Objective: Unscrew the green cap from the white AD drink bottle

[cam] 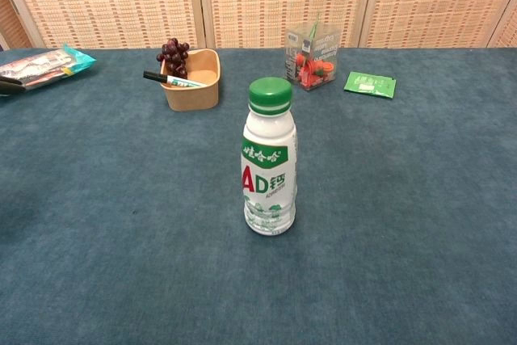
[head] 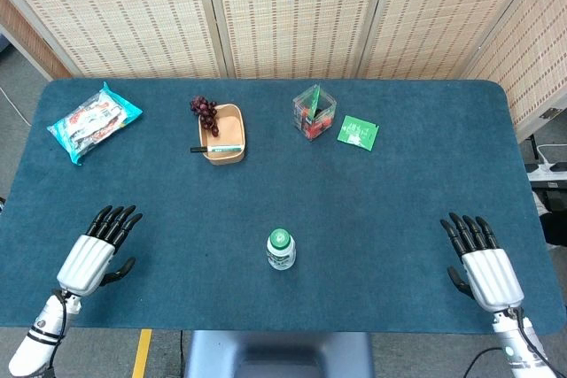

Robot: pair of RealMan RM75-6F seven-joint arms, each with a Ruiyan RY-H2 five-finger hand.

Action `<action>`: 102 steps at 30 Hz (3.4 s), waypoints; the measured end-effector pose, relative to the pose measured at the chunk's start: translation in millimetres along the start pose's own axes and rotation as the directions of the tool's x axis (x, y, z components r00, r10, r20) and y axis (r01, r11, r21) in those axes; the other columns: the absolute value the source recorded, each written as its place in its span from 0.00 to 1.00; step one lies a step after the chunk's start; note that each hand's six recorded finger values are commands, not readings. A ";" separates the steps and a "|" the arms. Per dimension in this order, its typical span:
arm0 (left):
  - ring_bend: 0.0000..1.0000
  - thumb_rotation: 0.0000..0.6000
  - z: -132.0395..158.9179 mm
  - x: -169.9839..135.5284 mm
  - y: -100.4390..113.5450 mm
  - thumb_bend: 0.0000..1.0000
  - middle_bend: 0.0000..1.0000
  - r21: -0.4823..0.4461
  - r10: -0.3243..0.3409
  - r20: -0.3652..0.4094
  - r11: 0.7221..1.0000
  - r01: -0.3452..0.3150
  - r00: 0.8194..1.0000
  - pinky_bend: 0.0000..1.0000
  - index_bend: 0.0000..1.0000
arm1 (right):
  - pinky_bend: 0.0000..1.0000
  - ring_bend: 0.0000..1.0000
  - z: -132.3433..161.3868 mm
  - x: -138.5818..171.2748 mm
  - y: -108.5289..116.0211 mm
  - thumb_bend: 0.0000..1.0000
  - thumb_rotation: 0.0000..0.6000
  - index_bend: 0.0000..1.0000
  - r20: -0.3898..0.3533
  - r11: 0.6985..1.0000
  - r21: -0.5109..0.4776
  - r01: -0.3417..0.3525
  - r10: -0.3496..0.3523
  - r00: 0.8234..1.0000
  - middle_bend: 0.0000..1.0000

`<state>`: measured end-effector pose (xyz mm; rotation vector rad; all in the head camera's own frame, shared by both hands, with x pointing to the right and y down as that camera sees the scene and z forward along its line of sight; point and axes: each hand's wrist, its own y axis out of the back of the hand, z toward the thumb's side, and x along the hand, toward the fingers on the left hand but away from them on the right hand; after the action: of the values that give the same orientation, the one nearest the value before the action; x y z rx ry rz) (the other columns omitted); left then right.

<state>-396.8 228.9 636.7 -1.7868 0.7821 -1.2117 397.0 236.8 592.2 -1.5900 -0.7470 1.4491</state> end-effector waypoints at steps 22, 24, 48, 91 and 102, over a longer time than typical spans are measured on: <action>0.00 1.00 126.1 37.3 -50.4 0.34 0.00 -0.778 -0.095 0.335 0.533 0.332 0.937 0.01 0.00 | 0.00 0.00 27.6 -15.8 33.0 0.27 1.00 0.00 -0.114 0.991 -0.132 0.039 -0.054 0.992 0.00; 0.00 1.00 148.0 46.0 -60.0 0.34 0.00 -0.773 -0.107 0.362 0.522 0.362 0.926 0.01 0.00 | 0.00 0.00 29.6 -18.5 36.3 0.27 1.00 0.00 -0.122 0.990 -0.139 0.038 -0.055 0.991 0.00; 0.00 1.00 222.4 107.4 -83.4 0.32 0.00 -0.813 -0.065 0.345 0.477 0.333 0.936 0.00 0.00 | 0.00 0.00 31.0 -16.2 38.6 0.27 1.00 0.00 -0.145 0.986 -0.169 0.003 -0.027 0.989 0.00; 0.04 1.00 254.2 144.7 -104.8 0.46 0.45 -0.888 -0.142 0.316 0.305 0.345 0.938 0.00 0.42 | 0.00 0.00 31.3 -23.3 42.5 0.27 1.00 0.00 -0.162 0.990 -0.139 -0.008 -0.015 0.987 0.00; 0.15 1.00 247.0 144.8 -105.1 0.74 0.63 -0.917 -0.154 0.257 0.273 0.291 0.954 0.00 0.62 | 0.00 0.00 95.3 -65.9 51.1 0.27 1.00 0.18 -0.374 0.989 -0.107 -0.101 0.054 0.926 0.00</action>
<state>-110.5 227.3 741.8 -3.0280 1.4027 -0.7491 287.7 173.8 581.1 -1.9379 -0.5653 1.1224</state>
